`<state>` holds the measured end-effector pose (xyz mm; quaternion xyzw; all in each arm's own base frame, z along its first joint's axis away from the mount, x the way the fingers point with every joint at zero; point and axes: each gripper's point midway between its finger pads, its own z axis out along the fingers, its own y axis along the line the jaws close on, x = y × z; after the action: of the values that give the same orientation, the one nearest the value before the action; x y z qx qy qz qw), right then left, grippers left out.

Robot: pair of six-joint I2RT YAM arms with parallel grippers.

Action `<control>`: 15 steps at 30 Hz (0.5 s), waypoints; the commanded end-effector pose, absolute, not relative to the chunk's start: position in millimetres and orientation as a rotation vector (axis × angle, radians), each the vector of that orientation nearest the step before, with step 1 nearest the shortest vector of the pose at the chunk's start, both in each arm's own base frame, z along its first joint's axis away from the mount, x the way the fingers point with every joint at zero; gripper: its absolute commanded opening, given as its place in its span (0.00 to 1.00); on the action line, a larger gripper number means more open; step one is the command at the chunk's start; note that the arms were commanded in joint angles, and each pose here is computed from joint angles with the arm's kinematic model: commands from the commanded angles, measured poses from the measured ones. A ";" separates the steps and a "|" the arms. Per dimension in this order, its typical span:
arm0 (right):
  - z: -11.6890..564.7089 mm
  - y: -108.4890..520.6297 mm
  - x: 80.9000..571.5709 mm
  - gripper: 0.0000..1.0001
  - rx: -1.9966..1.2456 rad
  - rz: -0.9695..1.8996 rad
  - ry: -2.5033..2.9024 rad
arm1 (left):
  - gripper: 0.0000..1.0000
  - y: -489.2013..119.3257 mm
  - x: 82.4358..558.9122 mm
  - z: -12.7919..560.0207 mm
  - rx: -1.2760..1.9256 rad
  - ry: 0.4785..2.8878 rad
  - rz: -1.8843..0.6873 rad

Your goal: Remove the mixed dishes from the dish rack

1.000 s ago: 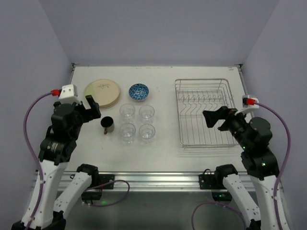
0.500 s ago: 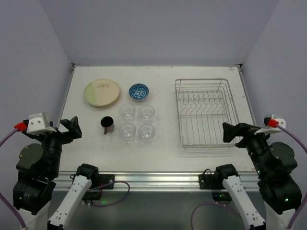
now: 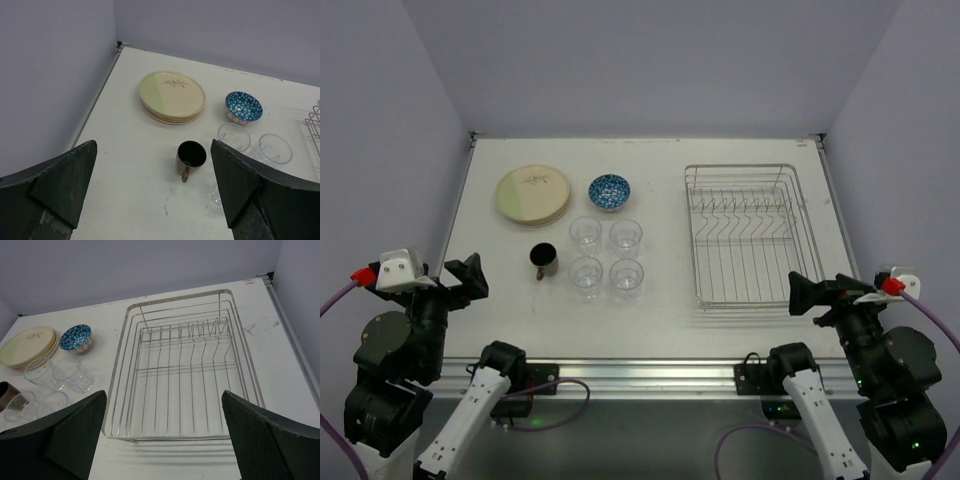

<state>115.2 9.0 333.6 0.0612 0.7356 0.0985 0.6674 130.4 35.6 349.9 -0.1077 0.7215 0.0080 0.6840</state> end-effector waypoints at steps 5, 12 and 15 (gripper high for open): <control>332.0 12.5 130.1 0.99 0.126 0.215 1.680 | 1.00 38.6 131.5 349.4 -0.233 1.597 0.035; 317.6 10.5 144.6 0.99 0.144 0.181 1.723 | 1.00 34.9 135.9 347.2 -0.229 1.570 0.013; 318.2 13.2 147.3 0.99 0.135 0.195 1.707 | 1.00 33.9 138.5 346.4 -0.230 1.567 0.012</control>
<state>138.2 13.4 310.1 0.0600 0.7631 0.0888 0.6374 134.8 33.8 335.6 -0.1049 0.7218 0.0061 0.6841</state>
